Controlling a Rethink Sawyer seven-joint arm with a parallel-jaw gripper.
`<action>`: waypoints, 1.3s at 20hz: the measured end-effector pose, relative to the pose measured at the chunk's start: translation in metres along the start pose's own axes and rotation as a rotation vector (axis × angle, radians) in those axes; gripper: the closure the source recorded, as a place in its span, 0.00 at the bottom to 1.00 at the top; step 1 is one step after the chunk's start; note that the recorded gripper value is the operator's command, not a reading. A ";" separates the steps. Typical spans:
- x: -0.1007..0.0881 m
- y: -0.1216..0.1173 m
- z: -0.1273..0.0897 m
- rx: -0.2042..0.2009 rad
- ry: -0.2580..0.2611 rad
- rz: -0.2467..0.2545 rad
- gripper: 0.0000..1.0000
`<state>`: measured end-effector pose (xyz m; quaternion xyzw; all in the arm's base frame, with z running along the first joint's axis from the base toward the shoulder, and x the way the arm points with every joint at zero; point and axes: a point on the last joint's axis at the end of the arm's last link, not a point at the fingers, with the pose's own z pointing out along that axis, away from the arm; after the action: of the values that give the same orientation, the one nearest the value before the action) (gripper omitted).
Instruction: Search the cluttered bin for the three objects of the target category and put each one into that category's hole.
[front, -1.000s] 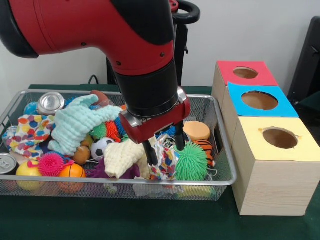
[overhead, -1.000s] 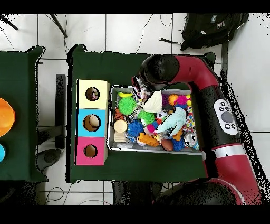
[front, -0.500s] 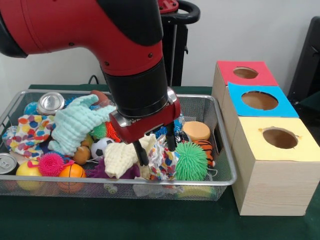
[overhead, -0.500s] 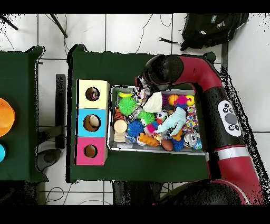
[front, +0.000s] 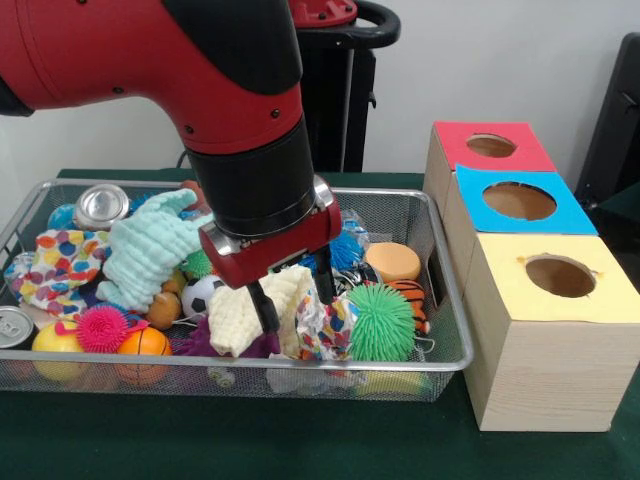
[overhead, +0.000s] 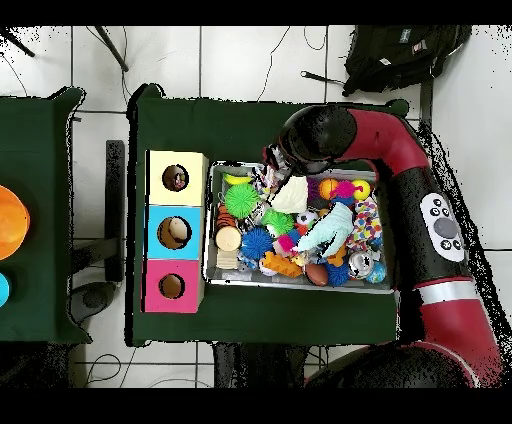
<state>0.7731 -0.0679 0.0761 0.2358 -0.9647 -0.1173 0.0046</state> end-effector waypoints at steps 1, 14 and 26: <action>0.001 0.000 0.001 -0.001 0.002 0.000 0.00; 0.019 0.024 0.025 -0.037 0.040 -0.034 0.00; 0.045 0.061 0.049 -0.069 0.075 -0.091 0.00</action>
<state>0.7020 -0.0250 0.0407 0.2836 -0.9474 -0.1416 0.0437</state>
